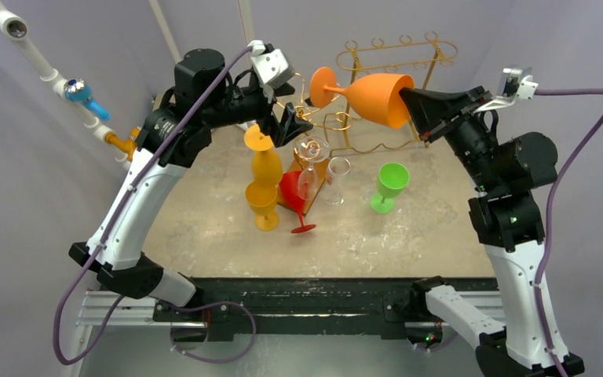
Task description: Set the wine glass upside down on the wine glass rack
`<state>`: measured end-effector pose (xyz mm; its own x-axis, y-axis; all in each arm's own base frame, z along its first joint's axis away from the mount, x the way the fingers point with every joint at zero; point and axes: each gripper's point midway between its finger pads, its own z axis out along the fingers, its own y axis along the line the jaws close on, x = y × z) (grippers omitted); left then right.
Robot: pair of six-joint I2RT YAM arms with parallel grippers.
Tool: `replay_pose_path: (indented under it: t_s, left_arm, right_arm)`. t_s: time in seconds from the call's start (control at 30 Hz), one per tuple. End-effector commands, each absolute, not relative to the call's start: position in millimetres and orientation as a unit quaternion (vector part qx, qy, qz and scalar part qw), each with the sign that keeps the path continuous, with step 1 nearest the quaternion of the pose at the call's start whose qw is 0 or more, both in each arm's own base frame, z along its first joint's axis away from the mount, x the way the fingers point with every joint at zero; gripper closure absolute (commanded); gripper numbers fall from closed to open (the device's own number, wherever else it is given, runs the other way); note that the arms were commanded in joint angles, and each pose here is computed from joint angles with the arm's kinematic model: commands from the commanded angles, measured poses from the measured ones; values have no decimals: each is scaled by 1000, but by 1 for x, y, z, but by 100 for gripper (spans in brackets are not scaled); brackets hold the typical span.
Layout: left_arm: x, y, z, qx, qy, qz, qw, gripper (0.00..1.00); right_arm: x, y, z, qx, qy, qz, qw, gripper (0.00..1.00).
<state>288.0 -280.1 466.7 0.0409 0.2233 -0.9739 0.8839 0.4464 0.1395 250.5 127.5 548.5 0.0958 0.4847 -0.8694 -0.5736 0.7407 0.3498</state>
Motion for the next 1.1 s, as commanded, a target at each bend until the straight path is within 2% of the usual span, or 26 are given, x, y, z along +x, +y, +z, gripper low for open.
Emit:
replay_pose_path:
  t_s: [0.0, 0.1, 0.23, 0.37, 0.47, 0.57, 0.6, 0.63, 0.8, 0.87, 0.9, 1.07]
  left_arm:
    - [292, -289, 487, 401, 628, -327, 582, 11]
    - [295, -294, 490, 394, 627, -338, 581, 16]
    - [304, -300, 491, 388, 629, -342, 580, 33]
    - [315, -304, 491, 385, 629, -336, 586, 53]
    - [326, -302, 493, 380, 630, -315, 600, 75]
    - [335, -297, 496, 382, 625, -283, 618, 93]
    - [338, -294, 498, 385, 623, -269, 626, 98]
    - [340, -291, 500, 389, 618, -255, 634, 100]
    - [346, -275, 511, 430, 582, -164, 671, 100]
    - [348, -265, 517, 445, 564, -115, 686, 100]
    - [348, -260, 522, 451, 555, -94, 693, 100]
    - [336, -244, 540, 488, 501, -27, 714, 100]
  right_arm:
    - [236, 141, 565, -74, 533, 402, 741, 100]
    - [237, 146, 562, -77, 534, 416, 732, 100]
    - [242, 153, 558, -83, 531, 430, 726, 100]
    - [247, 162, 551, -91, 536, 438, 716, 100]
    - [250, 163, 543, -96, 547, 429, 713, 100]
    - [249, 166, 530, -109, 560, 425, 702, 100]
    - [248, 168, 528, -115, 562, 426, 700, 95]
    - [248, 169, 520, -118, 574, 425, 690, 87]
    - [238, 172, 486, -168, 624, 393, 654, 22]
    - [236, 165, 477, -168, 642, 368, 652, 5]
    - [232, 162, 476, -169, 643, 360, 654, 1]
    - [224, 149, 472, -171, 668, 321, 649, 1]
